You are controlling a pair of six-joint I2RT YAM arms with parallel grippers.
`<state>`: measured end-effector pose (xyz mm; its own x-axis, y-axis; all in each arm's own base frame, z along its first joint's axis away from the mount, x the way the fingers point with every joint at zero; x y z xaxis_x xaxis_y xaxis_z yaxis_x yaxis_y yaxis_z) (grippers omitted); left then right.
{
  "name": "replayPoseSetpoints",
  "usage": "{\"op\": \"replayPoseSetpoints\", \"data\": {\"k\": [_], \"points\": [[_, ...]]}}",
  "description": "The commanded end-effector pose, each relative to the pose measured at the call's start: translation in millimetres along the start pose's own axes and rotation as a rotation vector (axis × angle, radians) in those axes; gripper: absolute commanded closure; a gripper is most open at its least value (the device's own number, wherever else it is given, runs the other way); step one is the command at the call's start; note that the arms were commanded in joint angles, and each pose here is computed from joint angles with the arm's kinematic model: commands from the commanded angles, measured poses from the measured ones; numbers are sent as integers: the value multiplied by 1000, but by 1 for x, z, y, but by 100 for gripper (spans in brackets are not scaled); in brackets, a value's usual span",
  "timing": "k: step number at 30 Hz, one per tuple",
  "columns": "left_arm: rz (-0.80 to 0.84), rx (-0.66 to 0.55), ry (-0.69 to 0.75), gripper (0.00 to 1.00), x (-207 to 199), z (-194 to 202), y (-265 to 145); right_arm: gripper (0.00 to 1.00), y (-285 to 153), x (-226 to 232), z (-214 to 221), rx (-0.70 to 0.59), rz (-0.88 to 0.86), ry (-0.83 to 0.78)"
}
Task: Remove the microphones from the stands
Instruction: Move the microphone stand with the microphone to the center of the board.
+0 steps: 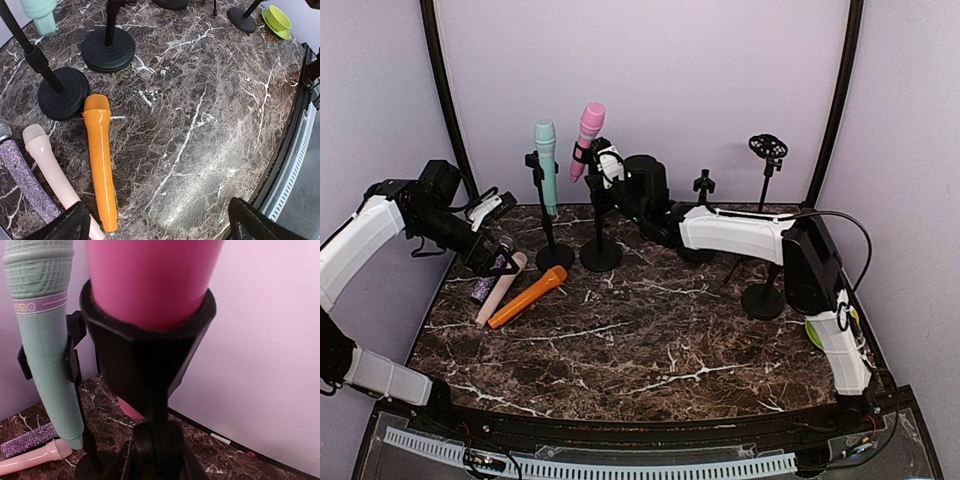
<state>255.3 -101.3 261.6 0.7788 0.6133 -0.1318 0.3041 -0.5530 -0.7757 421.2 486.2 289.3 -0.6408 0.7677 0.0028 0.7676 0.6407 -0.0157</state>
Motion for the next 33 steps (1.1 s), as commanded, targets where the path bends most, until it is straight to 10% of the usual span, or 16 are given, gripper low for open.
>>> {"op": "replayPoseSetpoints", "data": {"k": [1,24,33], "points": [[-43,-92,-17,1,-1,-11,-13,100,-49,22,-72,-148,10,31],[-5,-275,79,1,-47,-4,-46,100,-166,117,-51,-141,87,78],[35,-371,23,1,-56,0,-42,33,-175,111,-54,-93,109,150]]}}
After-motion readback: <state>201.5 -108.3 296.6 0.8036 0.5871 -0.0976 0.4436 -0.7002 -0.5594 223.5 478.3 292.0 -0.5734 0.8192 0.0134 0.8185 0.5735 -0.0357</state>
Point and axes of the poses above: each gripper's point midway between its finger pads, its own y axis out along the fingers, its own x axis along the line the jaws close on, z = x × y, the point moved 5 cm from there along -y, back along the fingers, and after that the axes turned 5 degrees about y, right-handed, at the moved point
